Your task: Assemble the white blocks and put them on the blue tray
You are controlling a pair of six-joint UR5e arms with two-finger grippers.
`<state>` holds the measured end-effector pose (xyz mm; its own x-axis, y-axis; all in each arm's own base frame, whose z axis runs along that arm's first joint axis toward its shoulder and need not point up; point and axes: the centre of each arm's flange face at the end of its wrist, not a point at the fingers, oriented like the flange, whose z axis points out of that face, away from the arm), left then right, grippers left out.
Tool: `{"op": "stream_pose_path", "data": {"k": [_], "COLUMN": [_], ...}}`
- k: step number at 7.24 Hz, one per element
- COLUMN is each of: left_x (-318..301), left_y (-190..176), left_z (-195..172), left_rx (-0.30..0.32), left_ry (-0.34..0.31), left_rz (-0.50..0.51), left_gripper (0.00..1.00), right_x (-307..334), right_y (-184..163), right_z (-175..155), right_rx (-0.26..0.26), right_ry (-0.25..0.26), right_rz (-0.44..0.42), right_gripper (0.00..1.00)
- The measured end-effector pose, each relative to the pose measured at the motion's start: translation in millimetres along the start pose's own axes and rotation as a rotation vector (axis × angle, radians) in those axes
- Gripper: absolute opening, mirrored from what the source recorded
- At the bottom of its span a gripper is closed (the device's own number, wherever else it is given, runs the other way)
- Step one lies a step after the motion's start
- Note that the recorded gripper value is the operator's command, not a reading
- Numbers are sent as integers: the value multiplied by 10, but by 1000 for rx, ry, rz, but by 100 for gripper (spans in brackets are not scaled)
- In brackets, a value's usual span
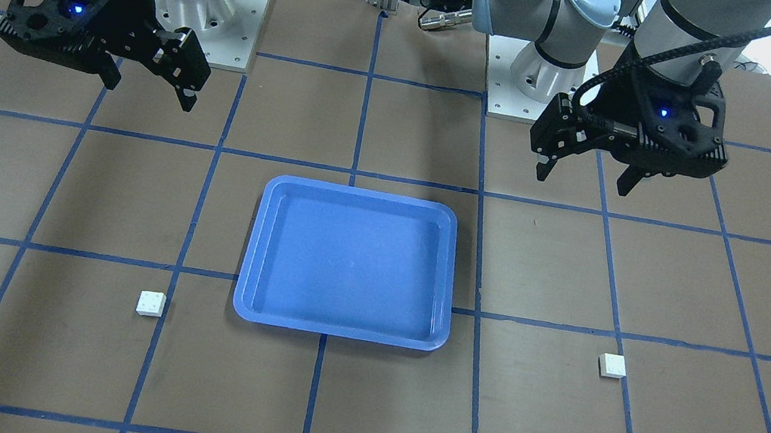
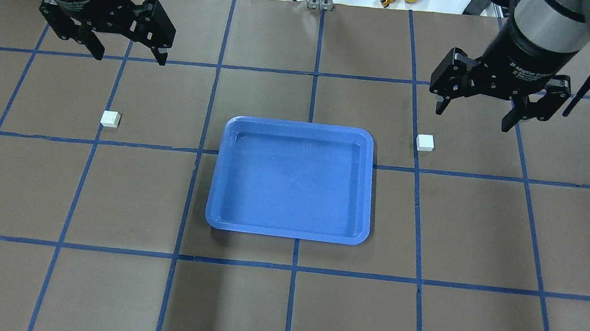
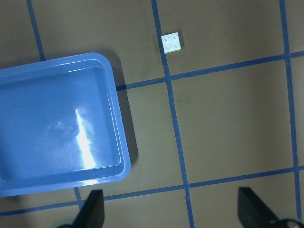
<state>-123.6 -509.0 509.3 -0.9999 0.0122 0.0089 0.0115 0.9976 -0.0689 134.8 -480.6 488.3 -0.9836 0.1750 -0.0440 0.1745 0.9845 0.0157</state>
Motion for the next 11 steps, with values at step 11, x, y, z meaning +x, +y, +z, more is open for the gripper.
{"op": "stream_pose_path", "data": {"k": [11], "left_x": [-1368], "left_y": [-780], "left_z": [1792], "left_rx": [-69], "left_ry": [-15], "left_rz": [-22], "left_gripper": [100], "right_x": [184], "right_y": [-90], "right_z": [172], "right_rx": [-89], "right_ry": [21], "right_rz": [-116], "right_gripper": [100]}}
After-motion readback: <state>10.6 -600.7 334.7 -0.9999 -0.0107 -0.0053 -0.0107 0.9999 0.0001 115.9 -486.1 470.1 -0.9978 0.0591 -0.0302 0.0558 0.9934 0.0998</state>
